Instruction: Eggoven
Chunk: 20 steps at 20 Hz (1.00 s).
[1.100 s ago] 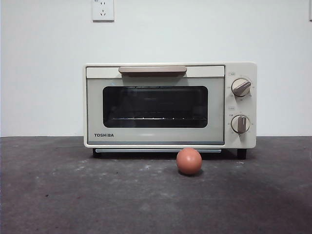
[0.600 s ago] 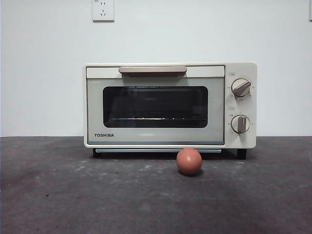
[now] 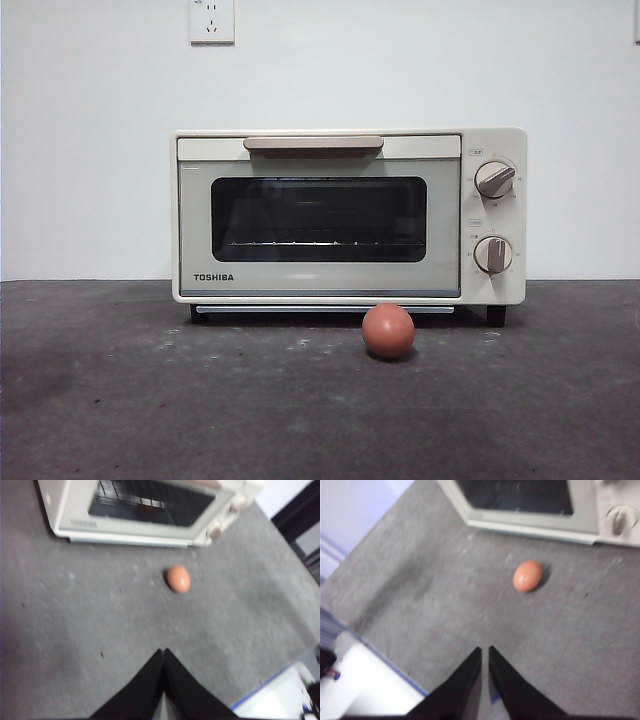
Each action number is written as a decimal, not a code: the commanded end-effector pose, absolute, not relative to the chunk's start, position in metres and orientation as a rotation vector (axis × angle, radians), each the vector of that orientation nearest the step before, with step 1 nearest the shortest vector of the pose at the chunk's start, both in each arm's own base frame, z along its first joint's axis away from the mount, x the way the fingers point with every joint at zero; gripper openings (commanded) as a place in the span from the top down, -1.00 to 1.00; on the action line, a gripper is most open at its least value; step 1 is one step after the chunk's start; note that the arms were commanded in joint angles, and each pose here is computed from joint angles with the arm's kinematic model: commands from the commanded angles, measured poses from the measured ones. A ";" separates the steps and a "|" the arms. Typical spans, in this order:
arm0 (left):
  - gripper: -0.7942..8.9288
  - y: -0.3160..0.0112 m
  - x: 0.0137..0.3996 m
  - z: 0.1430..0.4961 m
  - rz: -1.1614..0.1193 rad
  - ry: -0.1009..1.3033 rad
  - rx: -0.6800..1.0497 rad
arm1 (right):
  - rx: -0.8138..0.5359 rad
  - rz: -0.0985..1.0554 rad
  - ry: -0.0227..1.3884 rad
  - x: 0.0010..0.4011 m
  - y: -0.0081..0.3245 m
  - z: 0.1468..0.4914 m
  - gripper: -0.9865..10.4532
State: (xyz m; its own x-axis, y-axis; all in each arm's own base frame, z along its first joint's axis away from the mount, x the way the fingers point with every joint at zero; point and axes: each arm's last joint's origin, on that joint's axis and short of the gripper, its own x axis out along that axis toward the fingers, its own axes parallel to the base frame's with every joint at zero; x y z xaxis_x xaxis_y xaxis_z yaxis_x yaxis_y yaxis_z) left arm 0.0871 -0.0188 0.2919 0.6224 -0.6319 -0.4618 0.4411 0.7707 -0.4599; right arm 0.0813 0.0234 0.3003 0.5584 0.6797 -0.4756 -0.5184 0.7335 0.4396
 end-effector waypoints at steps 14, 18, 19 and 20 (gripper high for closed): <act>0.82 -0.020 0.087 0.297 -0.657 0.625 -0.270 | 0.334 0.721 0.612 0.109 0.029 0.312 0.19; 0.82 -0.020 0.087 0.297 -0.658 0.619 -0.267 | 0.342 0.721 0.688 0.144 0.048 0.303 0.19; 0.82 -0.020 0.087 0.298 -0.658 0.617 -0.267 | 0.336 0.713 0.707 0.153 0.055 0.300 0.19; 0.82 -0.020 0.087 0.298 -0.659 0.612 -0.265 | 0.320 0.707 0.733 0.162 0.065 0.294 0.19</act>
State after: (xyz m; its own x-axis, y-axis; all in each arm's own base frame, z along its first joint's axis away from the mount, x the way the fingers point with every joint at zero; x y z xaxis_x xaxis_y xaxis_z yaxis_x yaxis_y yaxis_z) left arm 0.0870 -0.0197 0.2916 0.6144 -0.6384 -0.4637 0.4638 0.7677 -0.4423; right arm 0.1604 0.0625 0.2900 0.5254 0.6828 -0.5077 -0.4812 0.7306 0.4844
